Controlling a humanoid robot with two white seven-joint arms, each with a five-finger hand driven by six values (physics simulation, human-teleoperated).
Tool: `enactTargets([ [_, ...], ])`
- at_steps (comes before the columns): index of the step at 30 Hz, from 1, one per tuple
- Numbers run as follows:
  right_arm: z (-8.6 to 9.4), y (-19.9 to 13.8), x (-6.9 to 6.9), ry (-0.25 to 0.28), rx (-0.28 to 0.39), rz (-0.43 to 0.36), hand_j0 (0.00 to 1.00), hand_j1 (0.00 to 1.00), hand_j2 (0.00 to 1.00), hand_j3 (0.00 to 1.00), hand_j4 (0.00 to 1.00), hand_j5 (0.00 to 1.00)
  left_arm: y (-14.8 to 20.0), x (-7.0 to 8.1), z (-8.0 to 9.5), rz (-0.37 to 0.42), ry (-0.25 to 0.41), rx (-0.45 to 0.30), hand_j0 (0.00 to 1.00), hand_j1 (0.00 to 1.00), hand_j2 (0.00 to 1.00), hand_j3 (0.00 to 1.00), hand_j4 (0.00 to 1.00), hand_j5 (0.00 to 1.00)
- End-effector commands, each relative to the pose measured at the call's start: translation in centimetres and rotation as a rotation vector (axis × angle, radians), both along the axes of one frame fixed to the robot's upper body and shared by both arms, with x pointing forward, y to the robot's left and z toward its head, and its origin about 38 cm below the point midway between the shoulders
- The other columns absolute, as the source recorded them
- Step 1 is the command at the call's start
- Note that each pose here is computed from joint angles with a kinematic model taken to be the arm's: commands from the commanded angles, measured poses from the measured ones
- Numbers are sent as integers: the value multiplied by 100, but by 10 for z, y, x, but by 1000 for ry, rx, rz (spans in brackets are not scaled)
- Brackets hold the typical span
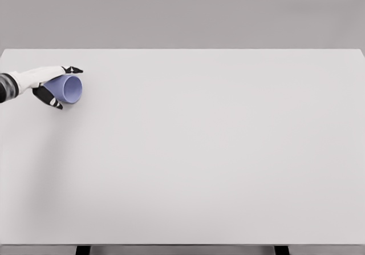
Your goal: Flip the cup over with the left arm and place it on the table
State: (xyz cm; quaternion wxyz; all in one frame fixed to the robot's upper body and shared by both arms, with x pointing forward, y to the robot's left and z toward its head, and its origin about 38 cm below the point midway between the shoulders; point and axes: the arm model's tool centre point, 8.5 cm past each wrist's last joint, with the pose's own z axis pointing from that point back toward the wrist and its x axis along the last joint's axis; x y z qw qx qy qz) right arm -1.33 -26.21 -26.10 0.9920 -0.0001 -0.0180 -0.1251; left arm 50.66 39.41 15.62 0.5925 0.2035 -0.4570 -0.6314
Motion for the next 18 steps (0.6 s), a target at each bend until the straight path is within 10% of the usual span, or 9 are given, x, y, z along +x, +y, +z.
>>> enactTargets([
  [1,0,0,0,0,0,0,100,100,100,100,100,100,1,0,0,3,0,-1,89,89,89,89,89,89],
  [6,0,0,0,0,0,0,100,100,100,100,100,100,1,0,0,11,2,-3,66,66,66,66,66,66],
  [18,0,0,0,0,0,0,100,100,100,100,100,100,1,3,9,19,-21,-48,53,53,53,53,53,53],
])
